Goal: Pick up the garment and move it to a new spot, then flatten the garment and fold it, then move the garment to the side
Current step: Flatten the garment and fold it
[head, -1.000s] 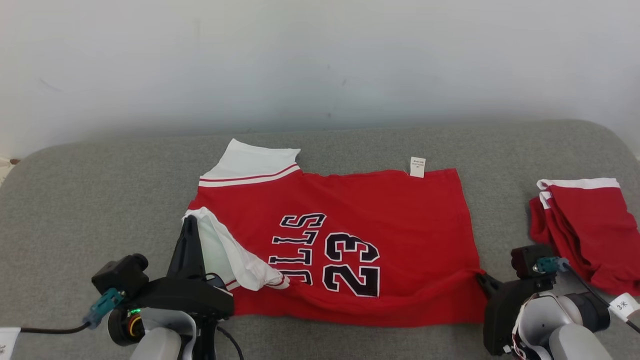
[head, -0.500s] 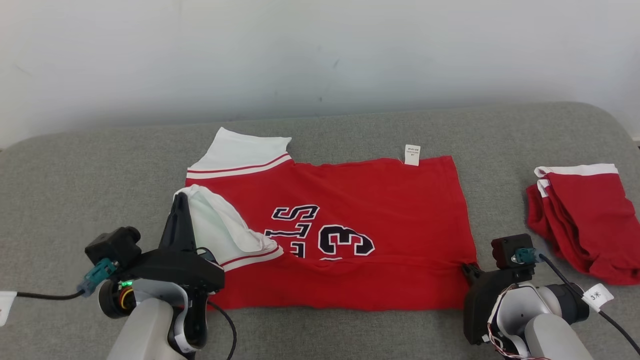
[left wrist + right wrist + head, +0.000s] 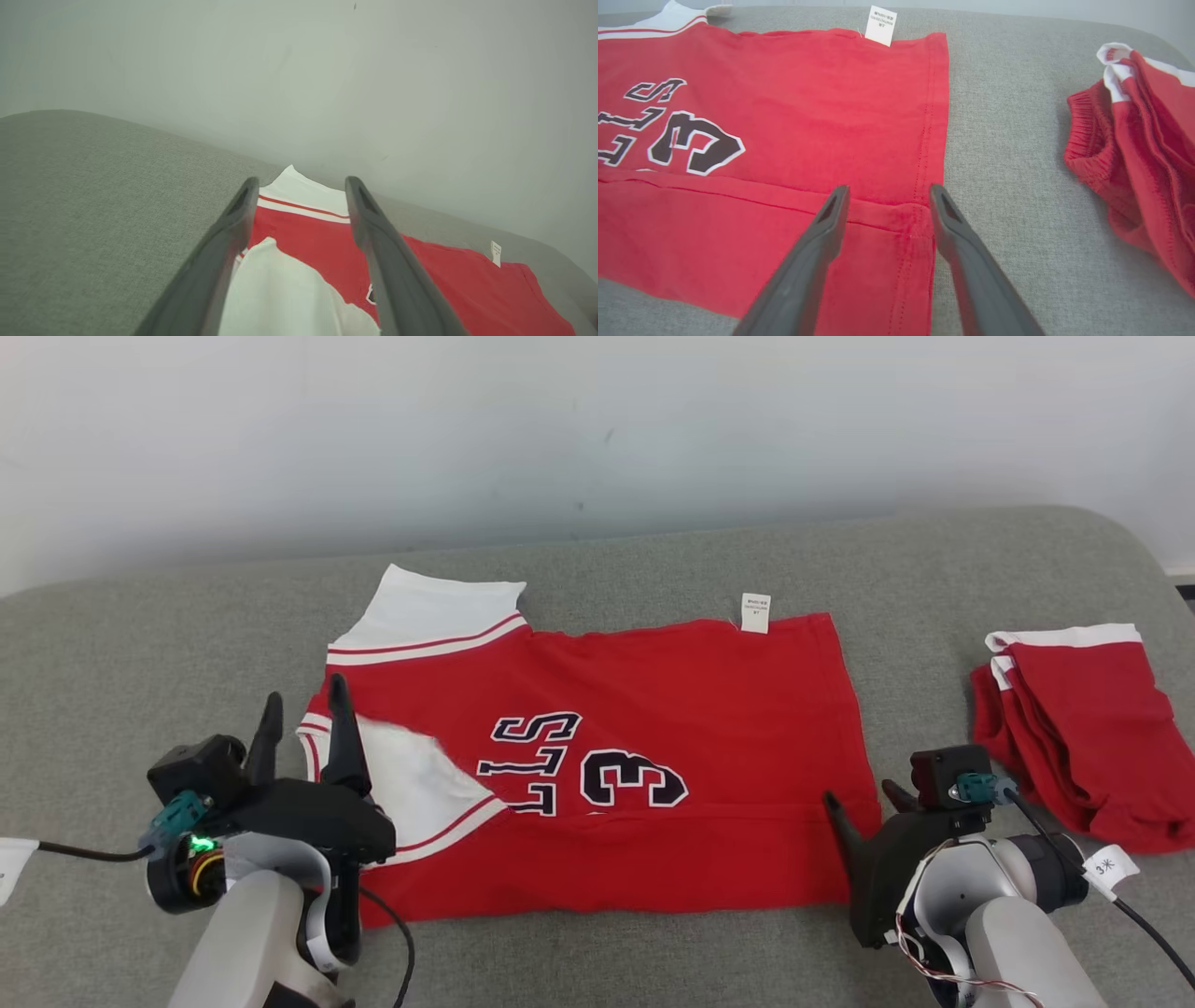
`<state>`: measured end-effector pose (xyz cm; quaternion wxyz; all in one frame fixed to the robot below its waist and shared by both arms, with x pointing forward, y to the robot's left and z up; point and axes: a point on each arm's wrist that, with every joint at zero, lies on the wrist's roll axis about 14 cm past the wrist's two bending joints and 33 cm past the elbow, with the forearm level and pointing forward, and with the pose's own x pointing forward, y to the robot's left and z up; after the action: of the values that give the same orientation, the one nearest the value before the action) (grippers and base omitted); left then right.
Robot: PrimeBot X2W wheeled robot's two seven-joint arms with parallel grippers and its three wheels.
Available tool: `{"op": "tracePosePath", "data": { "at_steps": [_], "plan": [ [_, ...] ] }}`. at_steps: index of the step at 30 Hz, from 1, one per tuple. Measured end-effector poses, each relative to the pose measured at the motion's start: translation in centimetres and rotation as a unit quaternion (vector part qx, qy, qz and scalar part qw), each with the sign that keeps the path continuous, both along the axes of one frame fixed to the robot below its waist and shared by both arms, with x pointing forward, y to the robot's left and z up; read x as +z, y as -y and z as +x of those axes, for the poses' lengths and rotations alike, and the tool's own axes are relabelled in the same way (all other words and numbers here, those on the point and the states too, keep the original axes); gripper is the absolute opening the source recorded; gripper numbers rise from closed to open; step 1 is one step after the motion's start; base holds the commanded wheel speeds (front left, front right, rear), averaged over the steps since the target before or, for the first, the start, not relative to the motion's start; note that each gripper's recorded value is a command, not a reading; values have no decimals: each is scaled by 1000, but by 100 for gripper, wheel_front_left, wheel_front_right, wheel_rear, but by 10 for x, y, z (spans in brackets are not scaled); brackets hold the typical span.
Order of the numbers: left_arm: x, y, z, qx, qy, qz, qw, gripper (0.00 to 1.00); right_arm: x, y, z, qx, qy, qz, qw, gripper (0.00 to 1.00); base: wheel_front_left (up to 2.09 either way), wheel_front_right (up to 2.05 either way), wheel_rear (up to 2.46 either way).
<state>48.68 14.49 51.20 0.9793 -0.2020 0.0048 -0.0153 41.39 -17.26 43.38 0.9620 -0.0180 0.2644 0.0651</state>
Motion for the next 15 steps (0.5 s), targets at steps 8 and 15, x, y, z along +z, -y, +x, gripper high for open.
{"op": "tracePosePath", "data": {
  "at_steps": [8,15],
  "plan": [
    [-19,-26,-27,19,-22,55,998,100,-2,8,-18,-21,-10,11,1000,100,0,0,0],
    [-70,-25,-76,-3,-94,121,988,100,-13,23,-51,-46,-37,12,998,100,0,0,0]
  ]
}}
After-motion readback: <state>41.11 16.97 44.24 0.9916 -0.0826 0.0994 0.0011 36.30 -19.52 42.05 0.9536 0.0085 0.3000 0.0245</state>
